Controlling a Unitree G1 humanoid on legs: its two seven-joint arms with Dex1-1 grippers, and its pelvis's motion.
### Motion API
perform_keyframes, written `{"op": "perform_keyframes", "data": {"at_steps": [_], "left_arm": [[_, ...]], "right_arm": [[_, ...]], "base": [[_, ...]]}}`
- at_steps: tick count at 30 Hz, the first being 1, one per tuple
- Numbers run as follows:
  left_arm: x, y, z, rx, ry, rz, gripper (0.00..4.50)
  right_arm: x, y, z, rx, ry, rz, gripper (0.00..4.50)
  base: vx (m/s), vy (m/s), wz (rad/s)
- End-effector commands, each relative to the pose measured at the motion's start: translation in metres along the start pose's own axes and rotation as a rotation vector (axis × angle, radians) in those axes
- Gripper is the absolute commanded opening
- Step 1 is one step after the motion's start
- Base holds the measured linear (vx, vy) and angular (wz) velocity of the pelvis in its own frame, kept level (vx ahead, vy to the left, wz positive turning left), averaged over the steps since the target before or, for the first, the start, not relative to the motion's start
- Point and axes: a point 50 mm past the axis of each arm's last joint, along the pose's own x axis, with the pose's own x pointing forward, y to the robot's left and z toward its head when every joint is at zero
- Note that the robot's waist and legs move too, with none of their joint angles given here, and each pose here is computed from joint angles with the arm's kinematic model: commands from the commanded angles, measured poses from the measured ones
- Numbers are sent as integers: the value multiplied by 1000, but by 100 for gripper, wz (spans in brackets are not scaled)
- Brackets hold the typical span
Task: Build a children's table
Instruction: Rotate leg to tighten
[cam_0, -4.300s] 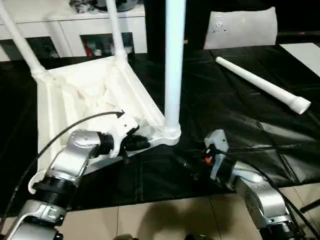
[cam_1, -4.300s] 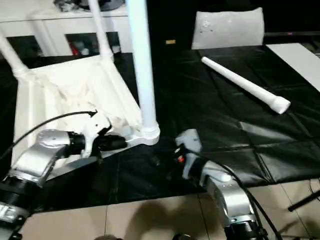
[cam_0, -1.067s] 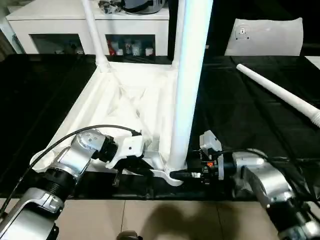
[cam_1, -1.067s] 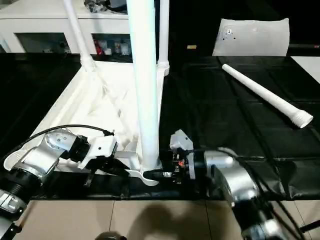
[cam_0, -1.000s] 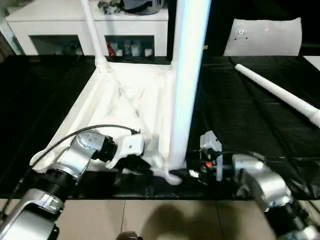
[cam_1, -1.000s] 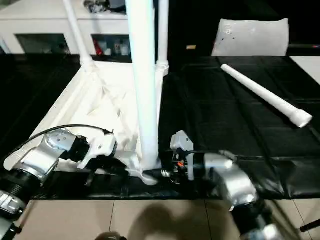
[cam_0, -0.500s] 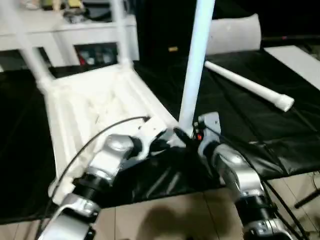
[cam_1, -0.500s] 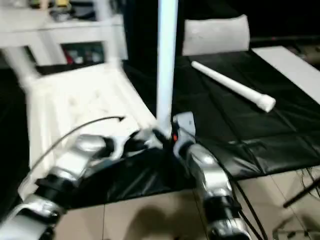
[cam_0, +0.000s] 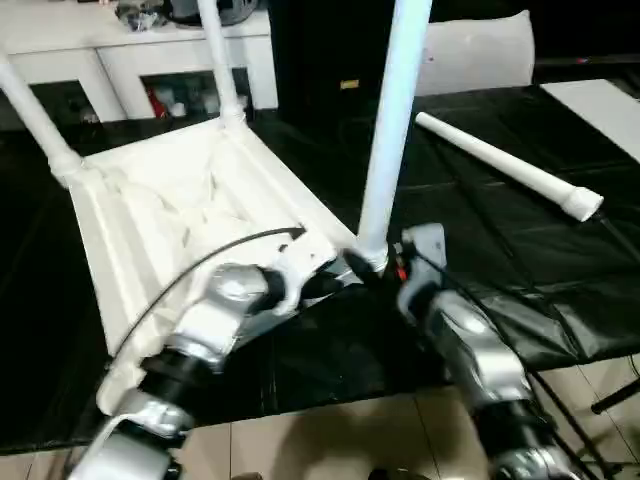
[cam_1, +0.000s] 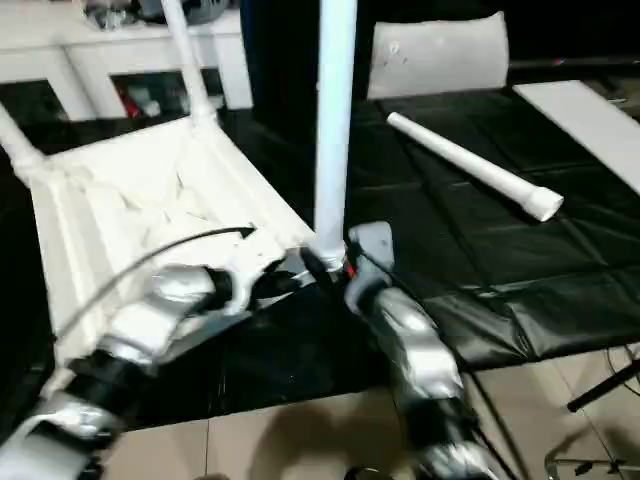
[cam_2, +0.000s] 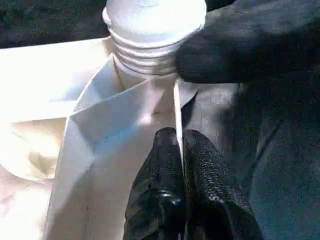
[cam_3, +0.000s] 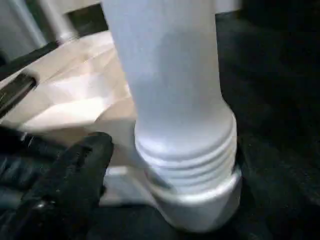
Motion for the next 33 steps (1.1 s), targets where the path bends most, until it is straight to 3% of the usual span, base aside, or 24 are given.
{"op": "perform_keyframes", "data": {"at_steps": [1, 5, 9, 20, 26, 33], "left_arm": [[-6, -2, -8, 48, 43, -77, 0], [-18, 3, -14, 80, 56, -158, 0], [-28, 1, -19, 128, 82, -293, 0], [-43, -6, -20, 220, 125, -555, 0], [-43, -10, -20, 248, 146, -607, 0], [-42, -10, -20, 280, 155, -626, 0]], "right_arm": [[-8, 0, 11, -43, -28, 85, 442], [-24, -9, 15, -150, 21, 216, 442], [-31, -12, 22, -171, 55, 347, 442], [-17, 3, 21, -262, 216, 662, 442], [-10, 11, 19, -282, 274, 785, 442], [-7, 10, 19, -298, 336, 868, 380]], "base": [[0, 0, 0], [0, 0, 0], [0, 0, 0], [0, 0, 0], [0, 0, 0], [0, 0, 0]]}}
